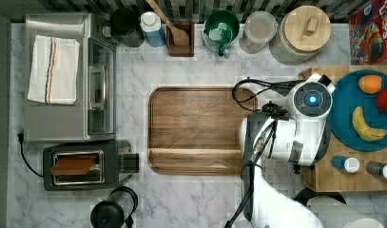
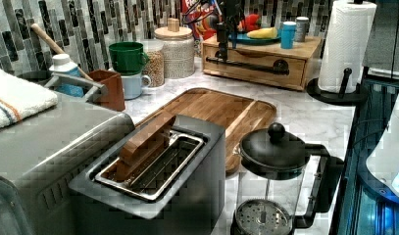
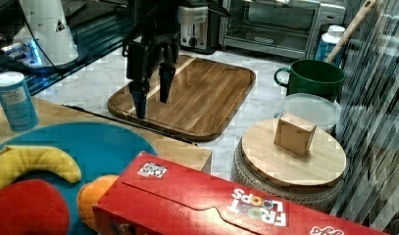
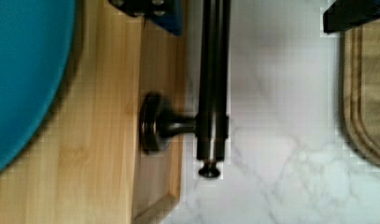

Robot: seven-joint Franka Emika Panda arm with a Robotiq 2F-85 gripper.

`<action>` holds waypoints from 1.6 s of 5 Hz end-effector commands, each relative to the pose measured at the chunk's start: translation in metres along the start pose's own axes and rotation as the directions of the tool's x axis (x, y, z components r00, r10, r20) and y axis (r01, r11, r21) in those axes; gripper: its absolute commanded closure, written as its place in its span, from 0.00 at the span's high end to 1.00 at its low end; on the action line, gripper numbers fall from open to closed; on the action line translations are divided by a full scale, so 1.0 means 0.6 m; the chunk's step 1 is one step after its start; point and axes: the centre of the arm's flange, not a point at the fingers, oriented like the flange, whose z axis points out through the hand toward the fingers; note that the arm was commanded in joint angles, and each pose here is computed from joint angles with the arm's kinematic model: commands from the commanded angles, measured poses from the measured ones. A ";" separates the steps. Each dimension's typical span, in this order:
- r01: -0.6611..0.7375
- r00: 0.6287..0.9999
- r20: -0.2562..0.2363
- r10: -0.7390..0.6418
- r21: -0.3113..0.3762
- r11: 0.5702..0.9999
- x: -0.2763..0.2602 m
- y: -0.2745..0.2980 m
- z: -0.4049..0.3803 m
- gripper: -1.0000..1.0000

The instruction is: Open the drawer.

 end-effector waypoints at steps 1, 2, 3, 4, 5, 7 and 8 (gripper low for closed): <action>0.050 0.998 0.023 -0.050 0.023 0.999 0.003 0.013 0.058 1.00; 0.007 1.000 0.028 -0.008 0.040 0.999 0.004 -0.009 0.073 1.00; -0.018 0.999 0.041 0.016 0.050 0.999 0.002 -0.029 0.094 1.00; -0.014 0.999 0.041 0.012 0.049 0.999 0.000 -0.033 0.099 1.00; -0.009 0.996 0.092 0.001 0.078 0.997 0.012 -0.058 0.076 1.00; 0.025 0.993 0.114 -0.042 0.151 0.988 0.045 -0.130 0.065 1.00; 0.012 0.996 0.086 -0.026 0.162 0.987 0.056 -0.171 0.070 1.00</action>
